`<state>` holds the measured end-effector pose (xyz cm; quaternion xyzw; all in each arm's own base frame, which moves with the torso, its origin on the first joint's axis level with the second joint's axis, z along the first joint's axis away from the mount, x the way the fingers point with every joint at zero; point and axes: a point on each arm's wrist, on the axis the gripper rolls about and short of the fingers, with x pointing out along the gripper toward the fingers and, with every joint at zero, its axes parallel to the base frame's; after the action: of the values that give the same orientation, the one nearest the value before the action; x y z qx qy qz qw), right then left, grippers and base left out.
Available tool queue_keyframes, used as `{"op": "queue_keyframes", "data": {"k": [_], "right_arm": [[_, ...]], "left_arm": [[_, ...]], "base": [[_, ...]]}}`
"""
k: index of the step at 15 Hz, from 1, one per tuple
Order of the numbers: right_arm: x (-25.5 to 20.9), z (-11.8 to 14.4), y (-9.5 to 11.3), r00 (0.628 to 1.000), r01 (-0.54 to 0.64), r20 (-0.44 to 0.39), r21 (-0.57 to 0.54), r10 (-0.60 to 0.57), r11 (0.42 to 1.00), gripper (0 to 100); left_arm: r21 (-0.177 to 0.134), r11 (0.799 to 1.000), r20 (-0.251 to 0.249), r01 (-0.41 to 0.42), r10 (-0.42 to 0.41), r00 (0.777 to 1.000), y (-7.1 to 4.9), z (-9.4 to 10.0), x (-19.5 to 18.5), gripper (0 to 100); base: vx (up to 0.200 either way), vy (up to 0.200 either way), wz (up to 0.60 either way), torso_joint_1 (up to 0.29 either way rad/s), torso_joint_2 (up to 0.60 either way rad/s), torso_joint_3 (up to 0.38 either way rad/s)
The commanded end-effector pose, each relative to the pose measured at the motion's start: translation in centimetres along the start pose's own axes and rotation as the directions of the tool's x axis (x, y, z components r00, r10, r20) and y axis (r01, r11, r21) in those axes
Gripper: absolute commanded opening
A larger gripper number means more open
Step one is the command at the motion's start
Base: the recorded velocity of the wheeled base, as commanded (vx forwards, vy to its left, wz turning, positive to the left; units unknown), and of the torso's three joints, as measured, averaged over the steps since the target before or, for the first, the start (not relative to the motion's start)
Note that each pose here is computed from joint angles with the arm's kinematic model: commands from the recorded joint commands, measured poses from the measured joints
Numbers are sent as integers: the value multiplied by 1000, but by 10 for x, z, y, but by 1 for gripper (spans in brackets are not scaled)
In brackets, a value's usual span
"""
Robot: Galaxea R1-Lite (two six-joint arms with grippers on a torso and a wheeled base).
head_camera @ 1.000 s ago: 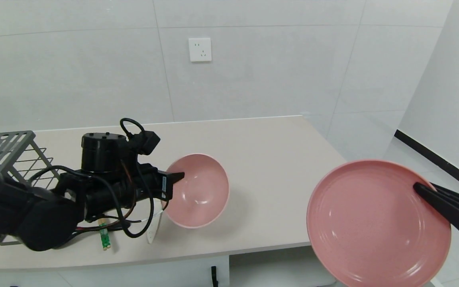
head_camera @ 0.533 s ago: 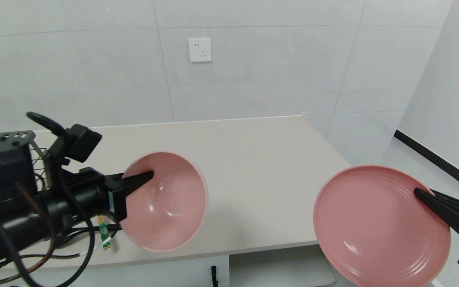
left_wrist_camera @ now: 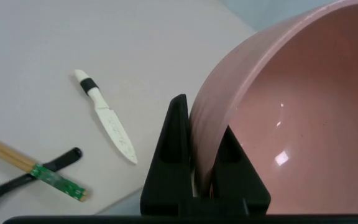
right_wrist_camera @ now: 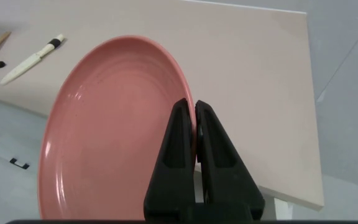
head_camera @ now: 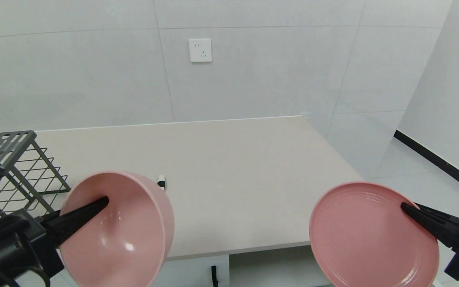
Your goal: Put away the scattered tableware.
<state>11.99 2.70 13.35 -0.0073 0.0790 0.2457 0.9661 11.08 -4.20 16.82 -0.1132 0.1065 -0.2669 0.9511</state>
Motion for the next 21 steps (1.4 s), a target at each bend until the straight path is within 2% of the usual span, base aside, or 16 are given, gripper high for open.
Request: {"op": "queue_keyframes", "data": {"k": [1, 2, 3, 5, 6, 8, 9, 10, 11, 12, 13, 15, 16, 18, 19, 21], "right_arm": [[6, -3, -1, 1000, -8, -30, 7, 8, 1000, 0], [7, -1, -1, 1000, -15, -17, 2, 15, 1000, 0], [10, 5, 0, 1000, -26, 16, -10, 27, 1000, 0], [13, 7, 1, 998, -42, 53, -26, 43, 999, 0], [13, 5, 3, 997, -51, 54, -27, 52, 998, 0], [16, 5, 6, 995, -78, 54, -33, 79, 996, 0], [18, 5, 7, 994, -88, 54, -35, 90, 996, 0], [20, 4, 7, 994, -91, 57, -36, 93, 995, 0], [24, 0, 6, 994, -93, 45, -35, 95, 995, 0], [25, -3, 6, 995, -94, 35, -32, 95, 995, 0], [27, -3, 5, 995, -92, 38, -31, 93, 995, 0], [28, 1, 4, 993, -82, 76, -43, 85, 996, 0], [29, 2, 3, 993, -80, 86, -45, 84, 996, 0], [35, -1, 2, 994, -81, 75, -41, 84, 996, 0], [40, -5, 1, 995, -82, 51, -34, 84, 996, 0], [46, -7, -1, 996, -83, 41, -31, 84, 996, 0]], "left_arm": [[-30, 1000, -37, 4, -5, 999, 1, -15, -8, 0], [-37, 999, -85, 37, -40, 996, 1, -25, -6, 0], [-45, 997, -113, 60, -65, 991, 1, -29, -4, 0], [-50, 998, -141, 39, -46, 989, 2, -33, -4, 0], [-58, 998, -176, 29, -39, 984, 4, -41, -4, 0], [-65, 998, -211, 14, -27, 977, 7, -51, -7, 0], [-55, 998, -205, 29, -40, 978, 5, -53, -9, 0], [-25, 999, -175, 37, -40, 984, 5, -49, -10, 0], [42, 998, -151, 45, -38, 988, 5, -46, -10, 0], [66, 997, -152, 48, -38, 988, 5, -48, -11, 0], [111, 992, -145, 59, -42, 989, 5, -51, -15, 0], [162, 985, -123, 62, -43, 991, 4, -50, -18, 0], [170, 983, -109, 64, -46, 993, 3, -47, -18, 0], [186, 980, -51, 68, -60, 997, 0, -26, -11, 0], [194, 978, -51, 70, -61, 997, 0, -23, -6, 0], [209, 975, -101, 79, -58, 993, 2, -33, -5, 0]], "base": [[0, 0, 0, 0, 0, 0], [0, 0, 0, 0, 0, 0], [0, 0, 0, 0, 0, 0], [0, 0, 0, 0, 0, 0], [0, 0, 0, 0, 0, 0], [0, 0, 0, 0, 0, 0], [0, 0, 0, 0, 0, 0], [0, 0, 0, 0, 0, 0], [-200, 200, 0, 2, 2, 2], [-200, 0, 0, 2, 2, 7], [-200, 0, 0, 17, 2, 2], [-200, 0, 0, 2, 5, 0], [-200, 0, 0, 2, 2, -7], [0, 0, 0, 0, 0, 0], [0, 0, 0, 0, 0, 0], [-200, 0, 0, 7, -5, 5]]}}
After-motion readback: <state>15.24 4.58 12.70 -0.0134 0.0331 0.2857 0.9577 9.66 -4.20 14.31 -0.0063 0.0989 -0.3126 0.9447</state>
